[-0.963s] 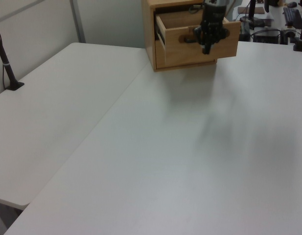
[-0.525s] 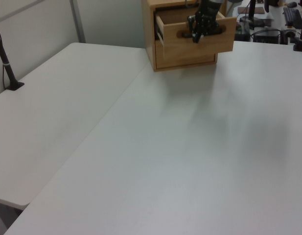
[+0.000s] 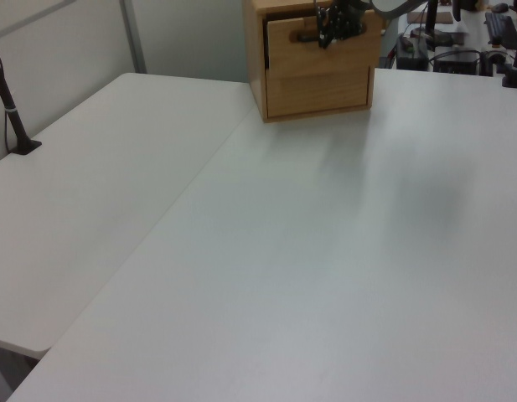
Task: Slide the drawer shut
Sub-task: 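Push the drawer front with the gripper into the wooden cabinet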
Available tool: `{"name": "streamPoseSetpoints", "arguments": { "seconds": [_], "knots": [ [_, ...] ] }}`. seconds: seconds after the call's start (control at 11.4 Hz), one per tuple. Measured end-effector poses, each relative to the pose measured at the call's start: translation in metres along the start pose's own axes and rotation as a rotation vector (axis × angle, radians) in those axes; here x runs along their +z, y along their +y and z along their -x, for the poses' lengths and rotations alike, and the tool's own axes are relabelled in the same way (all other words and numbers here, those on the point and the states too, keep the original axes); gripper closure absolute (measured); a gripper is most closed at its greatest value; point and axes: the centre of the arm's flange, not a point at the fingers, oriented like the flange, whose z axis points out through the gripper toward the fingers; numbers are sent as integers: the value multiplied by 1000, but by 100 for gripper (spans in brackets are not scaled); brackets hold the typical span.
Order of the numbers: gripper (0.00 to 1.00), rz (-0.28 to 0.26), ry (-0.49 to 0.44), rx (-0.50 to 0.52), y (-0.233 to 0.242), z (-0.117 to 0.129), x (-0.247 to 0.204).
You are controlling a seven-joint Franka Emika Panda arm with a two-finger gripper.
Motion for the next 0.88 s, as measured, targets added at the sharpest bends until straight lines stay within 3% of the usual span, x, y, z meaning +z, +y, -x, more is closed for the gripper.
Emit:
{"name": "streamPoseSetpoints", "arguments": {
  "seconds": [0.26, 0.88],
  "knots": [
    [89, -30, 64, -22, 6, -18, 11],
    [89, -49, 121, -44, 19, -33, 14]
  ]
}}
